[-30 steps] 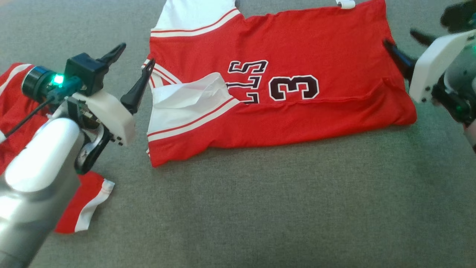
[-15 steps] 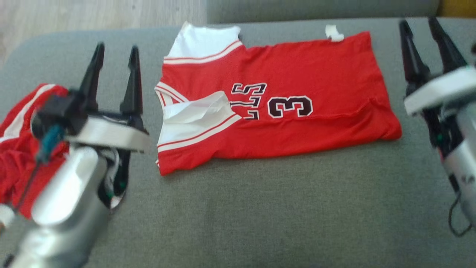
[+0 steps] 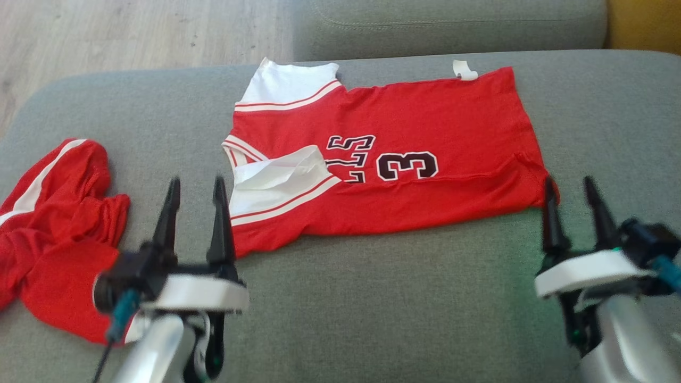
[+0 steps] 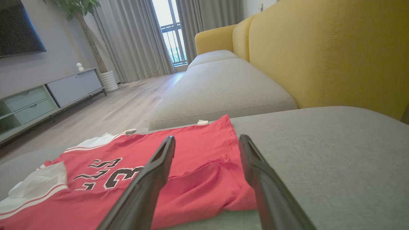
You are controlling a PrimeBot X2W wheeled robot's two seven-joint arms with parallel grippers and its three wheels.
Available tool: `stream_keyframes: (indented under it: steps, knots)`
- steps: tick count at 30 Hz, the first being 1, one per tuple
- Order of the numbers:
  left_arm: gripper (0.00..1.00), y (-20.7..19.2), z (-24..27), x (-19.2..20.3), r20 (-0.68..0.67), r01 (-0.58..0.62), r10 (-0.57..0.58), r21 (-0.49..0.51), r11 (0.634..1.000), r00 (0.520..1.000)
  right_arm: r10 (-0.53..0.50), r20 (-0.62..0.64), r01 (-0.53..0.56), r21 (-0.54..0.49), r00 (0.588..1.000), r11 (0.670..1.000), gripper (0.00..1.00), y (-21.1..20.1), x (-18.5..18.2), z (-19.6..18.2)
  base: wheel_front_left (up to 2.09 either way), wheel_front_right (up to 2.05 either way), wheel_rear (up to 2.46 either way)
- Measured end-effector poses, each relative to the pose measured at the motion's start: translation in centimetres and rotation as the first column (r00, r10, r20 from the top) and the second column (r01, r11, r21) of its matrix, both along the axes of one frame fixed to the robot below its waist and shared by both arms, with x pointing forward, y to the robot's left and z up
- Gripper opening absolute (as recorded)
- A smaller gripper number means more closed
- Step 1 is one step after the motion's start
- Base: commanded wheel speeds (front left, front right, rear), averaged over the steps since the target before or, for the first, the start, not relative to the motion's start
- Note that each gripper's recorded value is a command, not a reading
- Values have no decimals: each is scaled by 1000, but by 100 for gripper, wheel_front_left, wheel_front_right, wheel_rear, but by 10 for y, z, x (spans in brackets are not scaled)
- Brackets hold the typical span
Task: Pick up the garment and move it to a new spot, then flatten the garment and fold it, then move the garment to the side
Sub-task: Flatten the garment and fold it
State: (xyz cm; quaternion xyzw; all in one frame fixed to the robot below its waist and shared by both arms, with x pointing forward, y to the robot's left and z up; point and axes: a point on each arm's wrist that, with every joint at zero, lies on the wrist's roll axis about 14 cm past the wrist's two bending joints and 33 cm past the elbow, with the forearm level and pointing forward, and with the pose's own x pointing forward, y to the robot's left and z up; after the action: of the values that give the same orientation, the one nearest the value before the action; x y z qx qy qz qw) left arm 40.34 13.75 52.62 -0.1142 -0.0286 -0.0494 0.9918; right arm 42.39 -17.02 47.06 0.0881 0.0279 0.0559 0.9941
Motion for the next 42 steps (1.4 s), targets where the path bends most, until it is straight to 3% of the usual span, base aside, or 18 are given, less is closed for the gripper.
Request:
stream_keyframes:
  steps: [13,18,27,37,38,39,42]
  knots:
    - [100,-7,-76,-18,-196,36,-24,54,998,980,-34,39,35,-16,999,999,100,-1,-9,12,0,0,0]
    - [100,-7,-118,-13,-365,66,-25,100,993,931,-46,24,46,-14,999,999,100,-4,-8,10,0,0,0]
    - [100,-6,-163,2,-546,121,-13,163,979,838,-84,-4,84,-21,996,996,100,-18,-11,0,0,0,0]
    - [100,-17,-175,17,-617,221,-64,182,958,785,-112,-18,111,-31,994,993,100,-28,-14,-5,0,0,0]
    - [85,-18,-175,17,-616,226,-70,180,957,784,-113,-17,112,-32,994,993,100,-28,-14,-4,0,0,0]
    - [2,-19,-174,17,-615,227,-71,180,957,786,-112,-16,112,-33,994,993,100,-28,-14,-4,0,0,0]
    - [0,-22,-170,16,-597,235,-87,175,956,797,-112,-13,112,-30,994,993,100,-28,-14,-3,0,0,0]
